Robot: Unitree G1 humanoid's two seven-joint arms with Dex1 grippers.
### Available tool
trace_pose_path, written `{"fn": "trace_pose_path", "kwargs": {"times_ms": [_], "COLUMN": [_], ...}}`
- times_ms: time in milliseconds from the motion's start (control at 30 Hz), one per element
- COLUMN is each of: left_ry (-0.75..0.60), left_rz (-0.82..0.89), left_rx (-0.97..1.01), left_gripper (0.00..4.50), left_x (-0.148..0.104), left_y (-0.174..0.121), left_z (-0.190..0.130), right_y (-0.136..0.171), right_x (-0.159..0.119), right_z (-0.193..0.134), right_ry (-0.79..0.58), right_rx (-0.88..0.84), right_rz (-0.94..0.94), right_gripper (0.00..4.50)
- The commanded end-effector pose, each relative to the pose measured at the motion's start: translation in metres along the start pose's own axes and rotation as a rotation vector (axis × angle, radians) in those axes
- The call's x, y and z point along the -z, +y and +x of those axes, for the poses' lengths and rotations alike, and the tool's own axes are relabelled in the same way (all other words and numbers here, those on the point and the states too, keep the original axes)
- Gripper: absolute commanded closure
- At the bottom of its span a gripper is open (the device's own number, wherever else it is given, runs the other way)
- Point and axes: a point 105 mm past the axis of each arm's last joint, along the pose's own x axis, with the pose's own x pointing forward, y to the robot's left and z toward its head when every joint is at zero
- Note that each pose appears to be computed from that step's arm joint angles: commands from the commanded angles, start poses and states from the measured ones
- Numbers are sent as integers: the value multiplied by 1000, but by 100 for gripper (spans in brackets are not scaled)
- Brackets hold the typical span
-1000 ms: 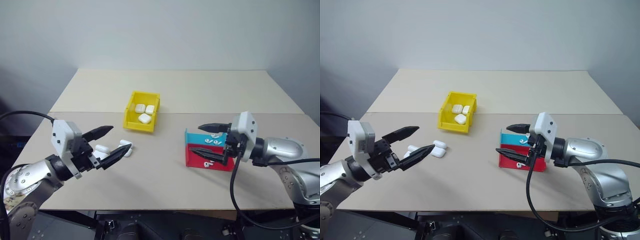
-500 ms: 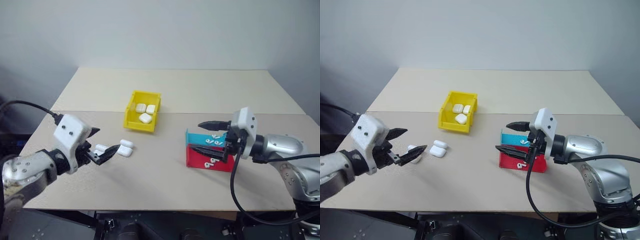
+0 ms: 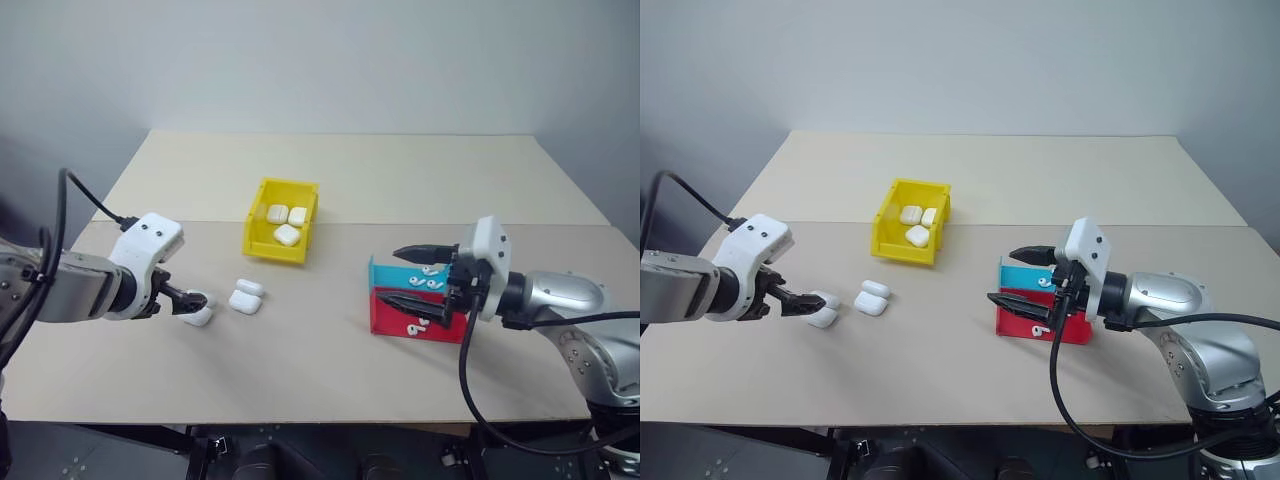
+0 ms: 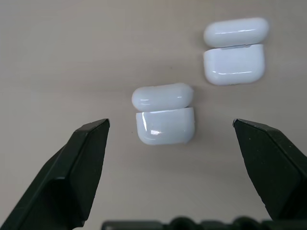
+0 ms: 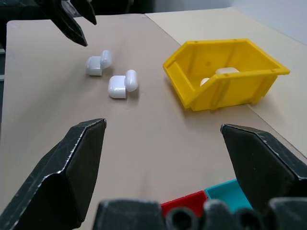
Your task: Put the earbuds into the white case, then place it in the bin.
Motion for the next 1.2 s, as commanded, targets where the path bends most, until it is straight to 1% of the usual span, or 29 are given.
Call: {"fn": "trace_pose_path", "kwargs": {"times_ms": [33, 233, 367, 467, 600, 967, 1067, 1167, 1200], "left_ry": [47, 76, 111, 143, 123, 147, 152, 138, 131], "left_rz": [-29, -106, -107, -140, -145, -143, -134, -135, -139], "left_rx": [-34, 1, -18, -38, -80, -44, -35, -40, -44], "left_gripper": [0, 0, 0, 0, 0, 0, 59, 147, 168], "left_x": [2, -3, 2, 5, 2, 5, 8, 8, 8], "left_y": [4, -2, -3, 2, 5, -5, -5, -3, -2], "left_z": [8, 27, 38, 43, 51, 69, 69, 67, 66], "right_y": [1, 2, 5, 7, 9, 9, 10, 10, 10], "right_x": [-10, -10, -12, -12, -12, -13, -15, -15, -15], "right_z": [-2, 1, -1, -2, -2, -3, -2, -2, -1], "right_ry": [-24, -23, -32, -33, -36, -38, -42, -43, -43], "right_rx": [3, 3, 9, 17, 25, 35, 30, 26, 26], "right_rz": [-29, -35, -40, -43, -44, -47, -50, -52, -53], "right_gripper": [4, 4, 4, 4, 4, 4, 0, 0, 0]}}
